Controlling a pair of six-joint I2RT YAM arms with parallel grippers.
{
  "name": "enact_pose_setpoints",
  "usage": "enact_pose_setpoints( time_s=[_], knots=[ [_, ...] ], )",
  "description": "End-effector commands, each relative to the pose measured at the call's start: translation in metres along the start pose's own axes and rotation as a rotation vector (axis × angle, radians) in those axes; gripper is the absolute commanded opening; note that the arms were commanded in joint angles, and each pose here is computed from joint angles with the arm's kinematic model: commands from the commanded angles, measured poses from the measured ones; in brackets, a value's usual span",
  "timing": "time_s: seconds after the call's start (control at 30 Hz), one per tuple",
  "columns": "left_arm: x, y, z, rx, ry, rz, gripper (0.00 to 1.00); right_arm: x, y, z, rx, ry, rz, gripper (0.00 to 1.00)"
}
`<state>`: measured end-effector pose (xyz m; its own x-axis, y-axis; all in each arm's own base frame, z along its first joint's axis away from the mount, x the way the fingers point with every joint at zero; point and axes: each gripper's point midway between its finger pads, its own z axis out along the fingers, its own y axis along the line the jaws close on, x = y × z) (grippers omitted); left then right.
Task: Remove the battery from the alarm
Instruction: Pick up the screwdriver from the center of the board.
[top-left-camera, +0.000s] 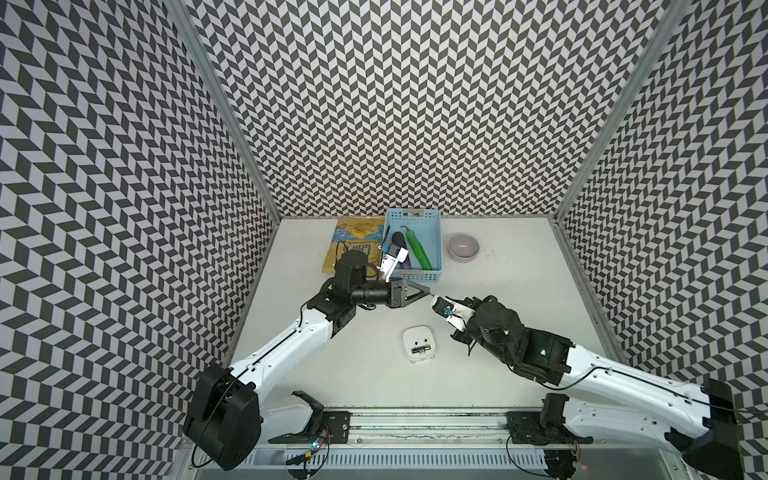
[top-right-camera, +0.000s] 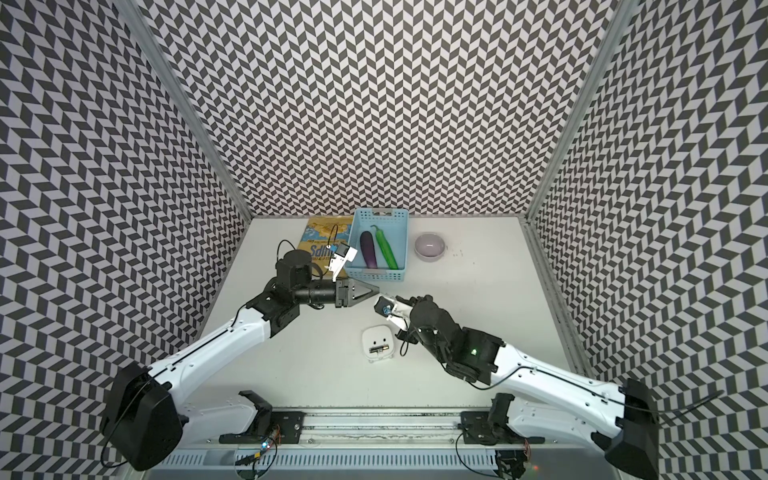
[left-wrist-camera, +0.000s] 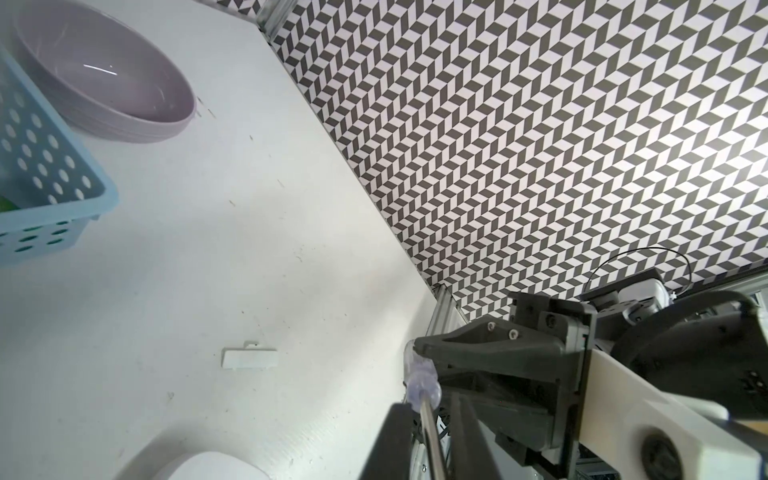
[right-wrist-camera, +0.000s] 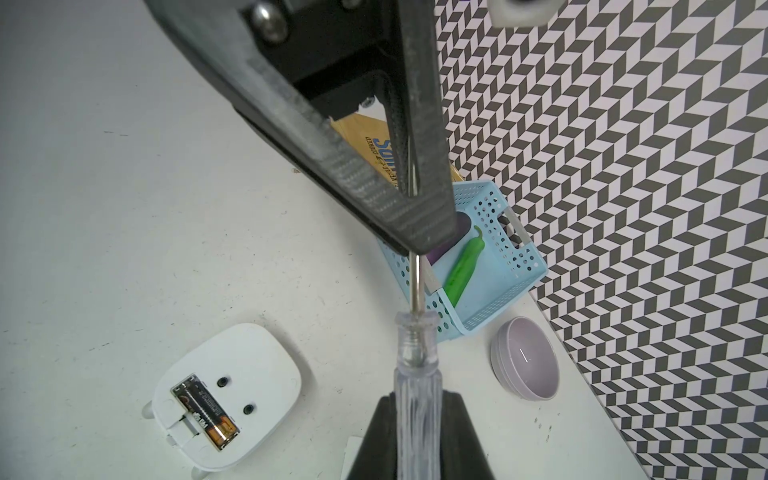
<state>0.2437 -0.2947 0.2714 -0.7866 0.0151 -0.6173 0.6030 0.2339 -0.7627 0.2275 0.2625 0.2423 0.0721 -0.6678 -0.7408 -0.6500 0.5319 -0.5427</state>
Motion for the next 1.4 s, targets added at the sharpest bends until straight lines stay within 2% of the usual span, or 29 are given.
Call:
enact_pose_setpoints(
  time_s=[0.0, 0.07, 0.17, 0.23, 0.27, 0.3, 0.37, 0.43, 0.5, 0.57, 0.67, 0.7, 0.77, 0.87, 1.03, 1.13, 1.37],
  knots=[
    [-0.011, -0.015, 0.000, 0.030, -0.016, 0.049, 0.06, -0.024, -0.012, -0.002, 0.042, -0.071, 0.020, 0.00],
    [-0.011, -0.016, 0.001, 0.032, -0.012, 0.053, 0.00, -0.023, -0.013, -0.001, 0.056, -0.064, 0.031, 0.00],
    [-0.010, -0.017, 0.000, 0.029, -0.012, 0.057, 0.00, -0.021, -0.014, 0.000, 0.062, -0.052, 0.037, 0.00],
    [-0.012, -0.018, -0.002, 0.023, -0.024, 0.060, 0.00, -0.021, -0.013, -0.002, 0.046, -0.057, 0.047, 0.06],
    [-0.015, -0.017, -0.003, 0.011, -0.037, 0.056, 0.00, -0.023, -0.014, -0.003, 0.039, -0.066, 0.065, 0.13],
    [-0.018, -0.014, -0.005, -0.005, -0.058, 0.048, 0.00, -0.028, -0.015, -0.006, 0.013, -0.090, 0.098, 0.23],
    [-0.026, -0.012, -0.012, -0.013, -0.125, 0.024, 0.00, -0.040, -0.021, -0.015, -0.066, -0.169, 0.190, 0.49],
    [-0.036, -0.015, -0.022, 0.012, -0.239, 0.000, 0.00, -0.054, -0.032, -0.030, -0.174, -0.291, 0.307, 0.71],
    [-0.043, -0.018, -0.035, 0.038, -0.368, -0.022, 0.00, -0.066, -0.043, -0.048, -0.257, -0.420, 0.422, 0.87],
    [-0.048, -0.025, -0.050, 0.097, -0.507, -0.036, 0.00, -0.075, -0.050, -0.064, -0.357, -0.550, 0.548, 0.93],
    [-0.048, -0.036, -0.070, 0.191, -0.665, -0.056, 0.00, -0.081, -0.058, -0.080, -0.523, -0.704, 0.772, 0.94],
    [-0.046, -0.040, -0.074, 0.217, -0.697, -0.054, 0.00, -0.079, -0.057, -0.080, -0.587, -0.717, 0.877, 0.95],
    [-0.043, -0.046, -0.077, 0.243, -0.735, -0.056, 0.00, -0.078, -0.056, -0.082, -0.684, -0.760, 1.025, 0.97],
    [-0.039, -0.054, -0.077, 0.260, -0.758, -0.057, 0.00, -0.080, -0.054, -0.083, -0.805, -0.778, 1.163, 0.97],
    [-0.036, -0.057, -0.069, 0.275, -0.741, -0.075, 0.00, -0.085, -0.051, -0.085, -0.897, -0.785, 1.236, 0.93],
    [-0.035, -0.060, -0.064, 0.292, -0.725, -0.079, 0.00, -0.089, -0.049, -0.082, -0.904, -0.777, 1.244, 0.91],
    [-0.034, -0.068, -0.054, 0.322, -0.698, -0.079, 0.00, -0.099, -0.056, -0.065, -0.903, -0.757, 1.276, 0.77]
  ],
)
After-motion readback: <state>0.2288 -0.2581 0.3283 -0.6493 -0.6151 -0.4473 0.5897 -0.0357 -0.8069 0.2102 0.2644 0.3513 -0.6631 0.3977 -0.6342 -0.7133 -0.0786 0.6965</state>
